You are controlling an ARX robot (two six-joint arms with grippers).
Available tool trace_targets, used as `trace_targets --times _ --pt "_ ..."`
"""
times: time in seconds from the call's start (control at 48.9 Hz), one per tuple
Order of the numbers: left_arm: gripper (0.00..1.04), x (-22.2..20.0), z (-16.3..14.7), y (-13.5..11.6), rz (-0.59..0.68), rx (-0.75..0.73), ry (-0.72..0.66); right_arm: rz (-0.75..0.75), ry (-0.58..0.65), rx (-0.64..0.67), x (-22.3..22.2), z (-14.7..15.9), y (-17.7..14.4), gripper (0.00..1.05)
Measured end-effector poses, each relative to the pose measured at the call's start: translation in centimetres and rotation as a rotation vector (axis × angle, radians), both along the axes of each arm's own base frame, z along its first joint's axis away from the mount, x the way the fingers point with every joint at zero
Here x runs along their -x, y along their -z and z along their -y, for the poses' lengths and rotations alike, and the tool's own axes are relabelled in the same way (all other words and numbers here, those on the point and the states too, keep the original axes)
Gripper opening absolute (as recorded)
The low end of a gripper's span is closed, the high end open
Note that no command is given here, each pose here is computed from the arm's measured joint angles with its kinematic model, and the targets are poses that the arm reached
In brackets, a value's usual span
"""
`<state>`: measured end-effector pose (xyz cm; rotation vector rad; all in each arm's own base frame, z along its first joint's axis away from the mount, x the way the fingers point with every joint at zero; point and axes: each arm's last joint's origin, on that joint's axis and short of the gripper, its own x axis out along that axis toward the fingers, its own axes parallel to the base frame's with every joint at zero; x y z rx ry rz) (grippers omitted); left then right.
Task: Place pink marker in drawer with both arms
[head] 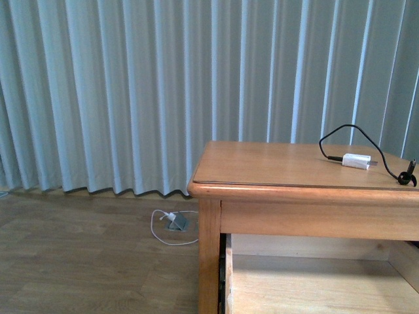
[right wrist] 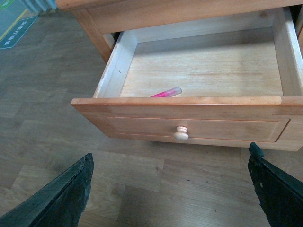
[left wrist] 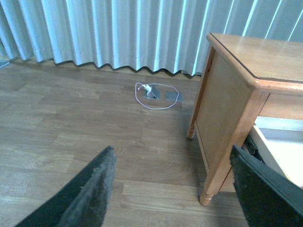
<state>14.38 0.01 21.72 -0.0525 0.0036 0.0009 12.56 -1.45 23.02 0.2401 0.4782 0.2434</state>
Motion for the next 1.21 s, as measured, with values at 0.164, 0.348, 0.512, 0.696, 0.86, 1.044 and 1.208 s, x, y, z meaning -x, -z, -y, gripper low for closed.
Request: trace_targets --times 0.164,0.348,0.512,0.696,0.86,1.044,1.208 --pt "0.47 0.8 0.0 1.4 -0.001 -0.031 0.001 0.0 0.0 0.0 0.0 0.0 0.0 0.96" --pt "0.08 1.6 0.0 2.6 0.005 -0.042 0.0 0.0 0.0 0.0 0.0 0.0 0.0 0.96" --pt "0.04 2.1 0.0 3.3 0.002 -0.045 0.001 0.0 0.0 0.0 0.0 0.0 0.0 0.96" --pt "0.04 2.6 0.0 3.8 0.003 -0.045 0.0 0.0 0.0 0.0 0.0 0.0 0.0 0.96" --pt "0.04 3.1 0.0 4.4 0.014 -0.045 0.0 0.0 0.0 0.0 0.0 0.0 0.0 0.96" --pt "0.04 3.4 0.0 4.3 0.031 -0.046 0.0 0.0 0.0 0.0 0.0 0.0 0.0 0.96" --pt "0.04 4.3 0.0 4.8 -0.004 -0.047 0.002 0.0 0.0 0.0 0.0 0.0 0.0 0.96"
